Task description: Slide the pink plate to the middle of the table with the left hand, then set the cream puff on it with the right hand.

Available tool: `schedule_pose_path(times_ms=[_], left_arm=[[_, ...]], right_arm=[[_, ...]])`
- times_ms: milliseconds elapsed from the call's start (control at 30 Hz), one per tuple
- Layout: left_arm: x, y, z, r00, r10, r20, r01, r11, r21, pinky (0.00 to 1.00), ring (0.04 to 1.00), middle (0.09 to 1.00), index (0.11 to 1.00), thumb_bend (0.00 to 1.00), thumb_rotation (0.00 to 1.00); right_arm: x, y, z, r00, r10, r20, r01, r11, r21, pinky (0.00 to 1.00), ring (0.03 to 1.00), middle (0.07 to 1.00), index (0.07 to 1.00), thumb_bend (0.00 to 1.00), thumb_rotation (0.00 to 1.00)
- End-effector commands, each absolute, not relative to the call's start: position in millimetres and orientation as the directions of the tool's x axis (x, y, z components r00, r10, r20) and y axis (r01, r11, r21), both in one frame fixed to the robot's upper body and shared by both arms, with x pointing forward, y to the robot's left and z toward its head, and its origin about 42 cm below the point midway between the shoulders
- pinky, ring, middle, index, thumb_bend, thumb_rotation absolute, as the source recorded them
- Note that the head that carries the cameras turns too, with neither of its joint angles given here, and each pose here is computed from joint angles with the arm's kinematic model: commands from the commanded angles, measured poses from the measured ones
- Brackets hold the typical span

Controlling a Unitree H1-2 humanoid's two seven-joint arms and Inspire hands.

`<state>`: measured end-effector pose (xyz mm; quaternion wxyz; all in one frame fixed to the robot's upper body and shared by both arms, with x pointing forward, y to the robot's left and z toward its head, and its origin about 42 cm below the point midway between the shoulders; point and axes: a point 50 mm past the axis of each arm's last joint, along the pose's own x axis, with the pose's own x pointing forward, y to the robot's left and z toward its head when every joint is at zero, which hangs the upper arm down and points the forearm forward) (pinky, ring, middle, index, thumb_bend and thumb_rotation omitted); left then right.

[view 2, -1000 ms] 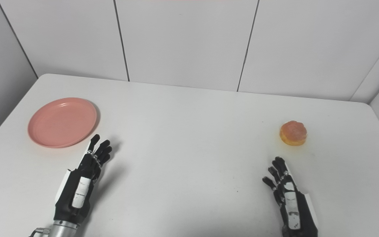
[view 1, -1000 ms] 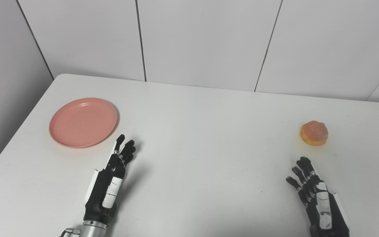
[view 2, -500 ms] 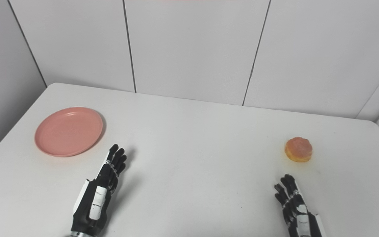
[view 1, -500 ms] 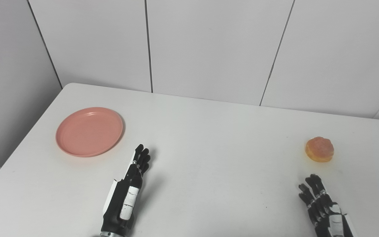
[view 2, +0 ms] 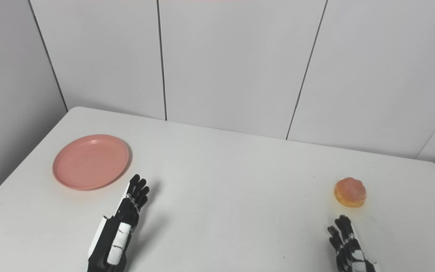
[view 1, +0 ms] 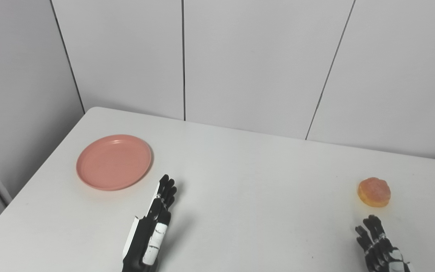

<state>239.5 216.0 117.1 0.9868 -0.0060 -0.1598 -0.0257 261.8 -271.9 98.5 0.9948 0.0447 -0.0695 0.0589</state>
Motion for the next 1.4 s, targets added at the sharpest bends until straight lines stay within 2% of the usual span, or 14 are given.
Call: schedule_pose_path(times_ms=[0,100,233,367,433,567,600,733,900,1033,1133,1367], left_arm=[[243.6,206.0,100.8,0.961,-0.060,0.270,0.070,0.997,-0.027,1.00,0.992,1.000,1.000,0.65,0.89],[243.2,206.6,101.6,0.960,-0.057,0.275,0.068,0.997,-0.030,1.00,0.992,1.000,1.000,0.65,0.89],[241.3,207.3,108.5,0.952,-0.031,0.304,0.045,0.998,-0.038,1.00,0.986,0.996,1.000,0.76,0.93],[244.0,209.0,124.8,0.942,0.005,0.336,0.021,0.997,-0.075,0.99,0.982,0.982,1.000,0.84,0.92],[249.0,210.9,139.0,0.930,0.017,0.367,0.016,0.996,-0.088,0.95,0.970,0.972,0.997,0.90,0.90],[267.0,214.2,181.4,0.882,0.038,0.470,0.018,0.993,-0.116,0.94,0.966,0.963,0.975,0.92,0.88],[273.2,216.7,192.1,0.866,0.039,0.498,0.020,0.994,-0.112,0.96,0.974,0.967,0.965,0.90,0.89],[299.4,235.1,213.9,0.822,0.032,0.569,0.014,0.997,-0.077,1.00,0.995,0.978,0.972,0.88,0.90],[334.8,256.5,253.3,0.776,0.058,0.628,-0.042,0.998,-0.040,0.95,0.968,0.950,0.927,0.96,0.89],[353.2,279.6,271.5,0.745,0.039,0.665,-0.071,0.997,0.021,0.94,0.982,0.969,0.973,0.97,0.89],[367.5,302.0,279.2,0.738,0.031,0.674,-0.097,0.993,0.061,0.98,0.990,0.964,0.951,0.99,0.88],[397.0,357.1,289.4,0.727,0.078,0.682,-0.197,0.975,0.100,0.98,0.949,0.923,0.909,1.00,0.86]], right_arm=[[256.6,-279.9,80.9,0.988,0.102,0.112,-0.110,0.991,0.074,1.00,0.952,0.970,0.965,0.89,1.00],[256.5,-278.9,80.4,0.989,0.101,0.105,-0.109,0.991,0.077,1.00,0.954,0.970,0.971,0.90,1.00],[254.3,-278.9,81.5,0.990,0.104,0.099,-0.112,0.990,0.080,1.00,0.953,0.966,0.973,0.91,1.00],[250.8,-280.0,84.3,0.990,0.101,0.100,-0.110,0.990,0.087,1.00,0.957,0.967,0.974,0.91,1.00],[249.3,-279.4,85.9,0.990,0.102,0.101,-0.111,0.990,0.090,1.00,0.952,0.964,0.974,0.90,1.00],[247.1,-276.0,87.8,0.989,0.110,0.100,-0.119,0.989,0.091,1.00,0.952,0.964,0.970,0.90,1.00],[246.7,-274.4,88.0,0.989,0.111,0.100,-0.120,0.989,0.090,0.99,0.948,0.960,0.965,0.90,1.00],[245.8,-270.7,88.7,0.988,0.117,0.099,-0.126,0.988,0.089,1.00,0.951,0.962,0.965,0.90,1.00],[244.7,-267.8,89.3,0.986,0.125,0.107,-0.135,0.987,0.089,0.99,0.950,0.960,0.962,0.90,1.00],[245.3,-266.2,89.1,0.985,0.136,0.108,-0.145,0.986,0.080,0.98,0.946,0.954,0.959,0.90,1.00],[245.4,-265.7,89.0,0.985,0.138,0.106,-0.146,0.986,0.074,0.98,0.942,0.951,0.959,0.90,1.00],[244.0,-265.1,89.4,0.985,0.138,0.102,-0.145,0.987,0.070,0.97,0.939,0.946,0.959,0.89,1.00]])
